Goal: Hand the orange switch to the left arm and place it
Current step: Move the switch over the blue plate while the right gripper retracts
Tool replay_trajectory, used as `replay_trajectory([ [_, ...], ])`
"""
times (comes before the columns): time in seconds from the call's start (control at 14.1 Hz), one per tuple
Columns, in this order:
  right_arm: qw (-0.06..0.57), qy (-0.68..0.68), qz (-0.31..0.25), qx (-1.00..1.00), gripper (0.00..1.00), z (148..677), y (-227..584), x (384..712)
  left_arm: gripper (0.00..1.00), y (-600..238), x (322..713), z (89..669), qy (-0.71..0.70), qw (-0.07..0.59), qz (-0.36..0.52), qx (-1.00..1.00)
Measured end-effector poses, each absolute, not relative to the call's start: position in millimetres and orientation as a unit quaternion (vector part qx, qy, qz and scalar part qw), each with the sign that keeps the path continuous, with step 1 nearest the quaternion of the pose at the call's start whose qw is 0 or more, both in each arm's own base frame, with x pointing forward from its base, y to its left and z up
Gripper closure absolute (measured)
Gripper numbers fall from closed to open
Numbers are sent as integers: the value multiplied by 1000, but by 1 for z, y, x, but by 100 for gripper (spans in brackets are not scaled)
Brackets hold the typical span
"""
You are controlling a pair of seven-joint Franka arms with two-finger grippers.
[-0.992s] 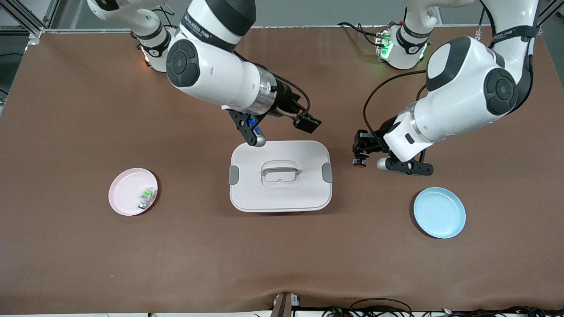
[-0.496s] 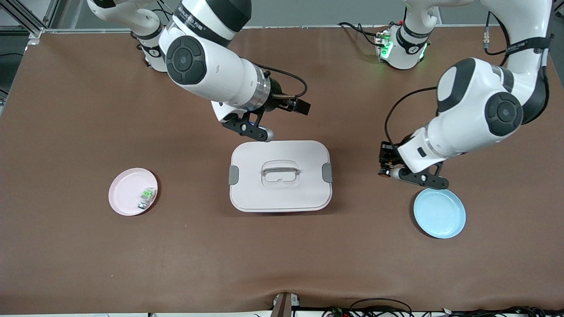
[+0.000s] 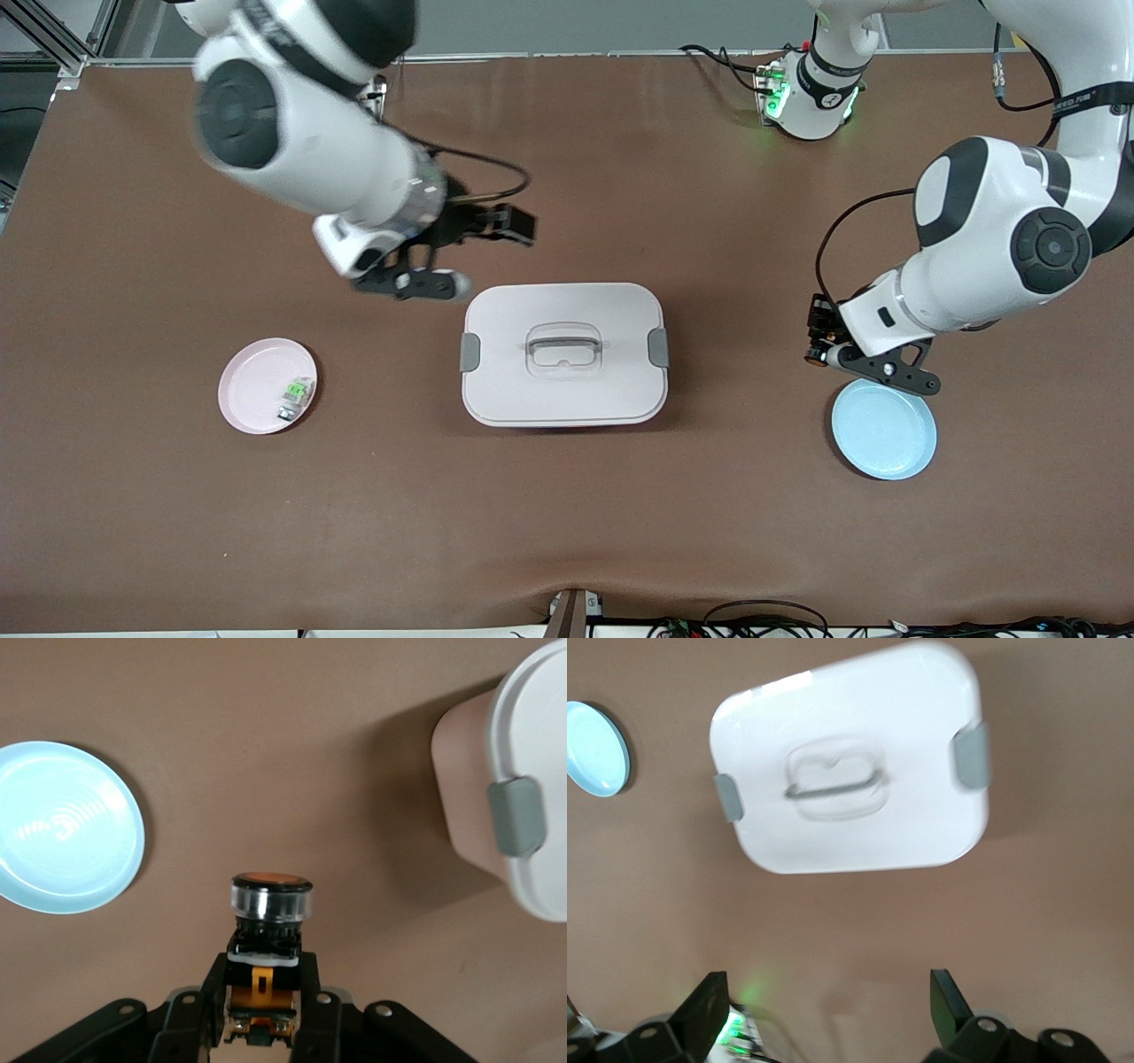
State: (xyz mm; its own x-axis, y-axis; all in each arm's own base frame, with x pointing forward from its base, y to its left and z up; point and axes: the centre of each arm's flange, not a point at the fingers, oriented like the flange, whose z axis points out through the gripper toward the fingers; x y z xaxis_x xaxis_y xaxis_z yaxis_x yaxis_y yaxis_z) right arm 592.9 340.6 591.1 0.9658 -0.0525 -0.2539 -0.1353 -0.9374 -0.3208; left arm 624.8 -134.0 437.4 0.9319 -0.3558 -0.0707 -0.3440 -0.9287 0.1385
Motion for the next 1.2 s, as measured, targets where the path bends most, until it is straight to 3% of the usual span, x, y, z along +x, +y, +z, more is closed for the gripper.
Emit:
replay_trajectory([
  [0.43, 178, -37, 91, -979, 0, 600, 204, 637, 66, -81, 633, 416, -239, 31, -60, 969],
  [0.78, 56, -57, 46, -996, 0, 619, 168, 633, 66, -53, 642, 398, -291, 34, -47, 955],
  [1.2, -3, -31, 23, -999, 0, 644, 133, 626, 66, -11, 652, 364, -369, 25, -17, 929],
])
